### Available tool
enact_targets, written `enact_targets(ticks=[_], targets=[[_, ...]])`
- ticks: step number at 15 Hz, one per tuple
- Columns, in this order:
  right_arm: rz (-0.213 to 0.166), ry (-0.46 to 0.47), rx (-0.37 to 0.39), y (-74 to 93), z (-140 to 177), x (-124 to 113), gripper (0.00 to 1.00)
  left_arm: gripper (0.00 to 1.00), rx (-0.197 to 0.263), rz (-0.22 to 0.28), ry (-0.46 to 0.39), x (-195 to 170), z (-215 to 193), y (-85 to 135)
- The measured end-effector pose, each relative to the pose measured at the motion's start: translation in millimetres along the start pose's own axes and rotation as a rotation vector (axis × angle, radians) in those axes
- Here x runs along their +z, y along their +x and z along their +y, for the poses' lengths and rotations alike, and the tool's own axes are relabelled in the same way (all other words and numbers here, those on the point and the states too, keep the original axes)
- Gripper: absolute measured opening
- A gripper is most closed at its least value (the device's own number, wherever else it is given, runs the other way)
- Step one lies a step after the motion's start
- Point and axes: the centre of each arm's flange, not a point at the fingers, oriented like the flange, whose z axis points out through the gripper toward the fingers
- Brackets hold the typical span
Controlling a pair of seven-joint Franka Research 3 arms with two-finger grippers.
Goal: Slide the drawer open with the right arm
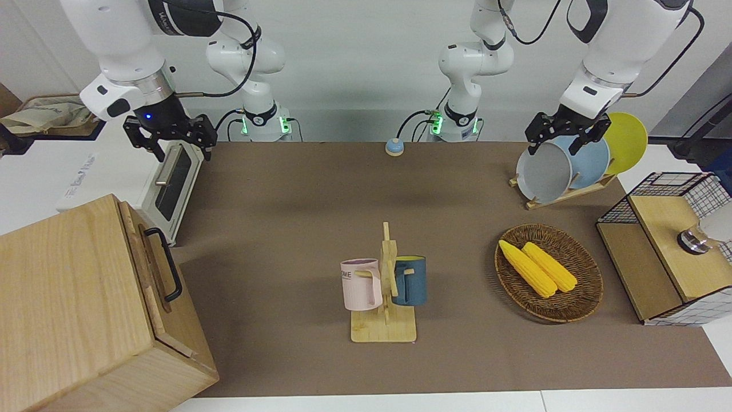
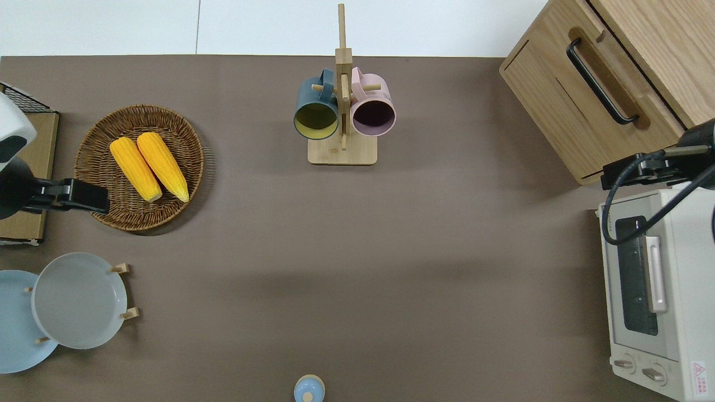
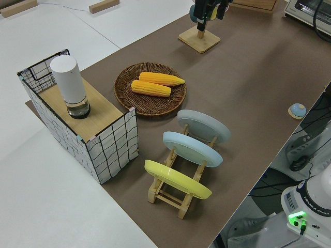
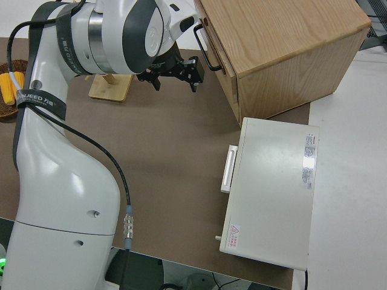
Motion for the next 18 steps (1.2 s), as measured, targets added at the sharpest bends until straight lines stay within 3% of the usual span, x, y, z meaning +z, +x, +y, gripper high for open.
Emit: enact_targets(ticks=[7,13,18], targets=[[0.005,-0.006,-0.007,-0.2,-3.7,-2.9,0.99,1.0,0.0,0.0,0.0,0.0,0.0,0.0],[0.055,-0.235,-0.114,1.4,-49.9,-14.4,0.99,1.0,0.0,0.0,0.0,0.0,0.0,0.0],[0.16,-0.459,-0.22,8.2,-92.0,-24.4,0.99,1.0,0.0,0.0,0.0,0.0,0.0,0.0]])
